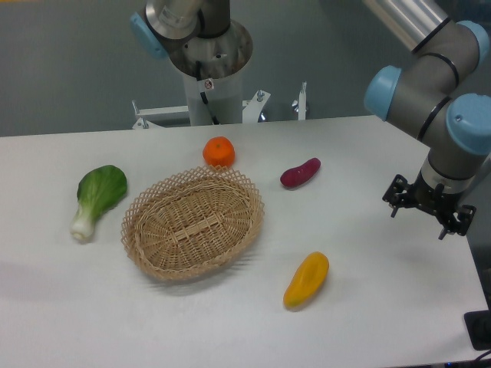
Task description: Pick up the mango from the table
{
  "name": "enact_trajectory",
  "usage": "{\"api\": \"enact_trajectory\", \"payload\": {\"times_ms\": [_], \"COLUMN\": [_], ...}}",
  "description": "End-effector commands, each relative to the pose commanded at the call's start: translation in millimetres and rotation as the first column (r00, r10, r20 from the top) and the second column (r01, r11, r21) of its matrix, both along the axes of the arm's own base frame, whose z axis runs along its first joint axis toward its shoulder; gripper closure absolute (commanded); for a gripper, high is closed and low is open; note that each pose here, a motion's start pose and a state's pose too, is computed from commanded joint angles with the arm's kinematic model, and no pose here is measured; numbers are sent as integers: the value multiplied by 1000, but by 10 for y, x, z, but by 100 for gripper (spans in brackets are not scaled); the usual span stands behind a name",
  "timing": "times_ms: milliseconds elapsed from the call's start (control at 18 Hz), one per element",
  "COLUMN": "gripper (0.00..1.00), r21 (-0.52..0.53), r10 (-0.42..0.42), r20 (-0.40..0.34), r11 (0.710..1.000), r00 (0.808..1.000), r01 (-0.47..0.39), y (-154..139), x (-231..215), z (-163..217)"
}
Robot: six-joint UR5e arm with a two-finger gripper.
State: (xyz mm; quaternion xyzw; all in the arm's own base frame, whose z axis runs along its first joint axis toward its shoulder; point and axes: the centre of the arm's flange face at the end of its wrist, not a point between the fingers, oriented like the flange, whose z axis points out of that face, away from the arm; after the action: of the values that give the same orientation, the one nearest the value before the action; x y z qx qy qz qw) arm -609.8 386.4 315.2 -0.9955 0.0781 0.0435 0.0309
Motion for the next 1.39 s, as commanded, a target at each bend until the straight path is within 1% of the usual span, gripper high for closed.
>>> {"api": "enact_trajectory", "payload": {"times_ms": [556, 667, 944, 1111, 1278, 1333, 1389], "gripper": [0, 0, 0, 0, 0, 0, 0], "r21": [-2, -3, 12, 17, 85, 96, 93], "r10": [5, 2, 4, -2, 4, 5, -9], "r20": [-2, -9, -34, -27, 17, 28, 34], "r11": [1000, 1000, 1000, 1000, 996, 995, 996], "r00": [1000, 1000, 999, 1000, 1000, 1000, 999], "r01": [-5, -2, -3, 2, -5, -8, 5], "y": [26, 57, 29, 51, 105, 111, 176], "x": [15, 41, 95, 117, 219, 269, 357], "z": [2, -20, -10, -6, -14, -25, -41]}}
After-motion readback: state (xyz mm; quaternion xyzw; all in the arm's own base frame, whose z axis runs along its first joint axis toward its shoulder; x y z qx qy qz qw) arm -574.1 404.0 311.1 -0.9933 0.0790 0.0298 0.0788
